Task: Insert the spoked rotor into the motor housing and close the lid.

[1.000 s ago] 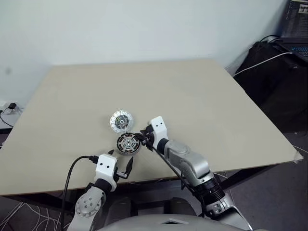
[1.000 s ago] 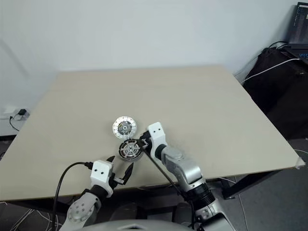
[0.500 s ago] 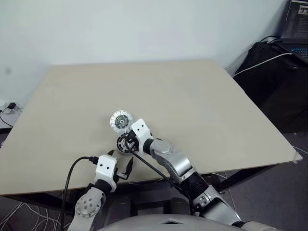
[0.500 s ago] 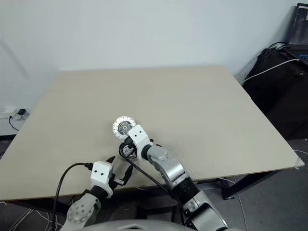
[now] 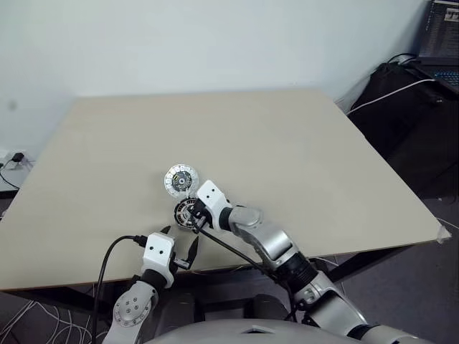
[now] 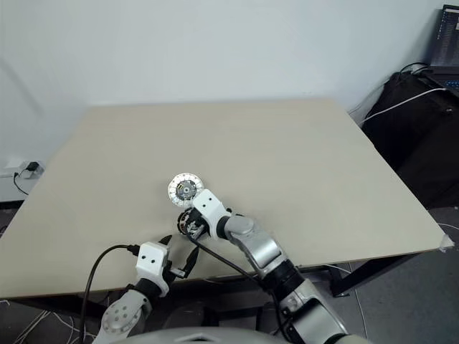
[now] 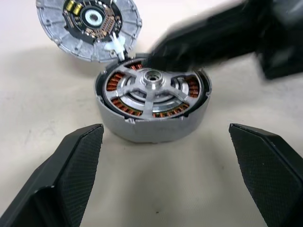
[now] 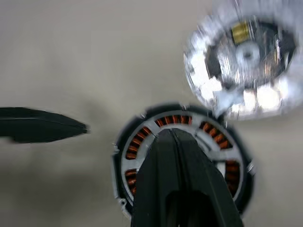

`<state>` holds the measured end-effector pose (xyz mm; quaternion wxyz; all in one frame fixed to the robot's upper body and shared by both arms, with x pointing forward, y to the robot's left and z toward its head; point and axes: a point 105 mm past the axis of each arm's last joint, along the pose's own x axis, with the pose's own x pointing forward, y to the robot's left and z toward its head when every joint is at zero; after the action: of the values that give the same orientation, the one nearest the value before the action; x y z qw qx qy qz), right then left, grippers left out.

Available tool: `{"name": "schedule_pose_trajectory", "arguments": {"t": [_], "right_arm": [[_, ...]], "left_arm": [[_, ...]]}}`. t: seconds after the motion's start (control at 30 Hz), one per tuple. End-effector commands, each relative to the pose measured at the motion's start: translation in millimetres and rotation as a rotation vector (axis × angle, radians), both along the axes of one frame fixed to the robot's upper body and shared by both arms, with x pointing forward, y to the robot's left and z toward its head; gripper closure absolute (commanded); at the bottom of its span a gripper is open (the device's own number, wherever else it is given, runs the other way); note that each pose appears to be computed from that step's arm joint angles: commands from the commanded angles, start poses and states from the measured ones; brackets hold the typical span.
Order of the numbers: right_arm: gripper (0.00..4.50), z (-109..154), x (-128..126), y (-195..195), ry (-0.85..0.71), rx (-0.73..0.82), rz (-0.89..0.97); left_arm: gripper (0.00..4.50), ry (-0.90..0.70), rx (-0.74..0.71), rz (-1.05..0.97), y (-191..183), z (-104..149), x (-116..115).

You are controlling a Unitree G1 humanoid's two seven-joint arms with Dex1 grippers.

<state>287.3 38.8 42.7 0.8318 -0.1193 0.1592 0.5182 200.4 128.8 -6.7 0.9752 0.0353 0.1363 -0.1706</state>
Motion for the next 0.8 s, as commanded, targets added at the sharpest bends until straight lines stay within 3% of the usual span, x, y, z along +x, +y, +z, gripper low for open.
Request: {"name": "schedule_pose_trajectory", "arguments": {"t": [0.03,0.33,0.8], "right_arm": [[4.09,25.6,2.3,0.8,-0.165,-0.077,0.108],[1.27,9.7,-6.1,-24.3,-0.356,-0.470,0.426],[1.27,4.9,-5.0,-18.4,-0.545,-0.666,0.693]], "left_arm": [[0.00,-0.048,-0.016,-0.004,-2.7,9.2,6.0],[0.00,-0.049,-0.026,0.000,-5.2,8.2,7.4],[0.00,-0.052,-0.031,0.005,-7.4,8.8,6.7]]}}
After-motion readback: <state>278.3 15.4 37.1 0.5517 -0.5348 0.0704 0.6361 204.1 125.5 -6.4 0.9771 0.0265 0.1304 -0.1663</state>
